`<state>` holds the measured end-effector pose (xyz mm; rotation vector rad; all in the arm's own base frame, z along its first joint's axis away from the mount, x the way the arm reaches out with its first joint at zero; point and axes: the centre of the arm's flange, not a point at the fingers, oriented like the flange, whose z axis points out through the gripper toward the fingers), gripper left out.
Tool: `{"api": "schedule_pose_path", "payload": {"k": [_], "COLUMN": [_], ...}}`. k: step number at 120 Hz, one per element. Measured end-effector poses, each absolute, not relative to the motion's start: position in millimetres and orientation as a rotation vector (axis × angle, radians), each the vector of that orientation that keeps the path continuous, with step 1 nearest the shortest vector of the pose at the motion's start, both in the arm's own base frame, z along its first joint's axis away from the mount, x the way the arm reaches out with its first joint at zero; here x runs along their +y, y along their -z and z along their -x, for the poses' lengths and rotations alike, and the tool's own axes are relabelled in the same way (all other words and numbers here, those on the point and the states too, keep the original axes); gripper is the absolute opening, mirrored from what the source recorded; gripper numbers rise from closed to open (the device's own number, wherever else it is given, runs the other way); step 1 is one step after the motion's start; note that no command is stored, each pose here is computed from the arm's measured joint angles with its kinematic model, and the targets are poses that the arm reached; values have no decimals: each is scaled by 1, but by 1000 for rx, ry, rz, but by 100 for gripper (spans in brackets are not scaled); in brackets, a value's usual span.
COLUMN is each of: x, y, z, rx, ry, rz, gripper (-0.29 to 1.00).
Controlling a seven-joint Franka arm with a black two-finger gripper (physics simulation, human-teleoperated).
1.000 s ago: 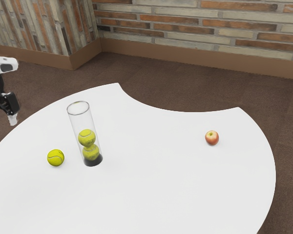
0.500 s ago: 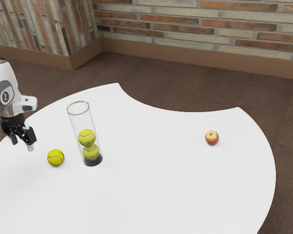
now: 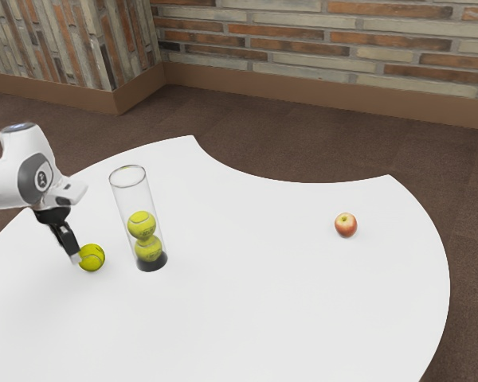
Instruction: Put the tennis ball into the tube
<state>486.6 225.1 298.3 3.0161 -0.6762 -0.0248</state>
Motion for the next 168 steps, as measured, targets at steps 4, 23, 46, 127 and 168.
{"api": "schedule_pose_path", "payload": {"k": [4, 23, 46, 127, 168], "x": [229, 229, 224, 215, 220], "y": [-296, -288, -277, -246, -235], "z": [-490, -503, -505, -533, -522], "rx": [-698, -811, -902, -1078, -1063], "ry": [20, -3, -13, -55, -49], "rz": [-3012, -2968, -2907, -2809, -2788], "gripper": [68, 68, 68, 68, 68]}}
